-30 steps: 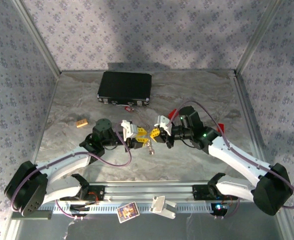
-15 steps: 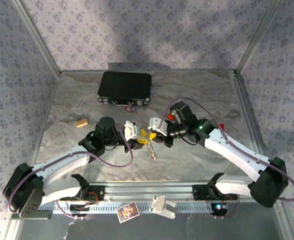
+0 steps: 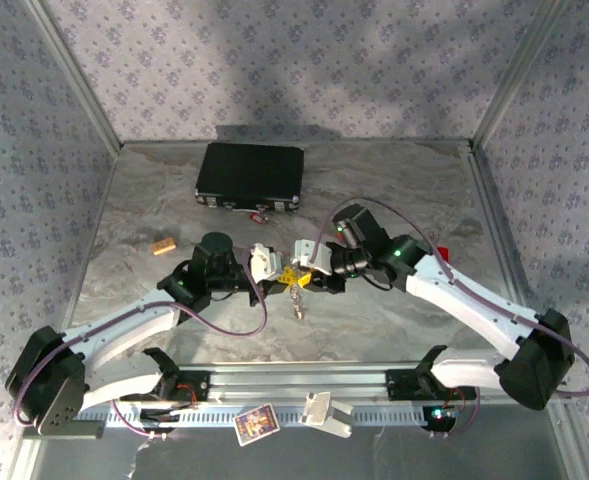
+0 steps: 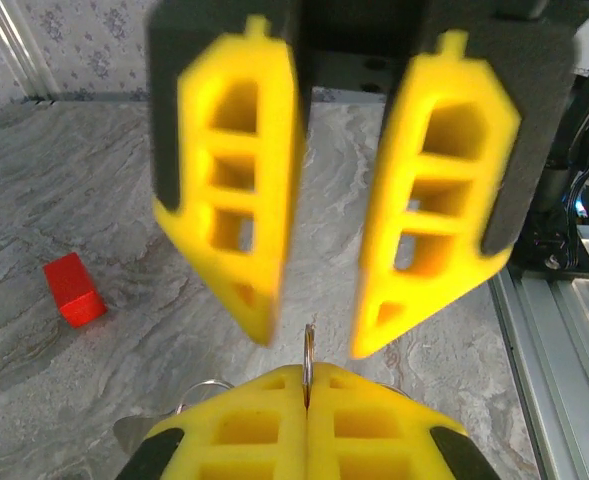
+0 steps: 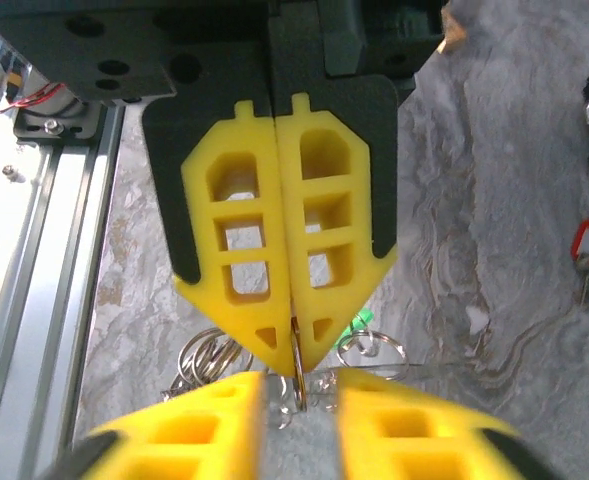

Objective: Put the keys on the keyring

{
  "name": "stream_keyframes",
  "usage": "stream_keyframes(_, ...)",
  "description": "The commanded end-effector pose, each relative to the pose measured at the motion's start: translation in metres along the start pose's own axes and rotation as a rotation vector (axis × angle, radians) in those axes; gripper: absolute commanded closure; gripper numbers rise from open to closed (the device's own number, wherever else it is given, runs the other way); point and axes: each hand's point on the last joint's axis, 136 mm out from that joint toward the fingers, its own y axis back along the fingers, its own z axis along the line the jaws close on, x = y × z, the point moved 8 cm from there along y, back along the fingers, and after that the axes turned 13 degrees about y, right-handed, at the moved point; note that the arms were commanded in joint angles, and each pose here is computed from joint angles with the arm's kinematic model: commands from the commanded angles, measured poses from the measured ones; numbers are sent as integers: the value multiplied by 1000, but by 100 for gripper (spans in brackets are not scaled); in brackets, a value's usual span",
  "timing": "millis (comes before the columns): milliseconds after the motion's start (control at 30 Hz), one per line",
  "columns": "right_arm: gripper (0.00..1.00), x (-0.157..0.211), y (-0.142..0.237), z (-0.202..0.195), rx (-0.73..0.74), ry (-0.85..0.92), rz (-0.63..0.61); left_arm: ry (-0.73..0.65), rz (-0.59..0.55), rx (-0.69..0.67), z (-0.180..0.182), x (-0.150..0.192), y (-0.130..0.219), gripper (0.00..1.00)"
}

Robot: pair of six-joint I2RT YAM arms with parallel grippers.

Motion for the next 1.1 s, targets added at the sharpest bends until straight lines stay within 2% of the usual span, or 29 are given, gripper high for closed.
stream_keyframes(0,65,3,15,0,45,-38,-140,-68,-79,20,-6,-13,5,100)
stream_keyframes(233,65,16,7,5,54,-88,-230,-77,-142,45,-9,-14,5,100)
stream_keyframes(467,70,16,-3,3,51,-88,-243,-70,-159,53,-10,-13,5,100)
stream_keyframes(733,85,14,-5,4,49,-79,-237,-70,-176,59,-11,-16,6,100)
stream_keyframes(900,100,12,-4,3,48,-71,-232,-67,-174,55,-10,-15,6,100)
stream_keyframes(1067,100,7,-3,5,34,-48,-221,-57,-149,25,-7,-13,4,100)
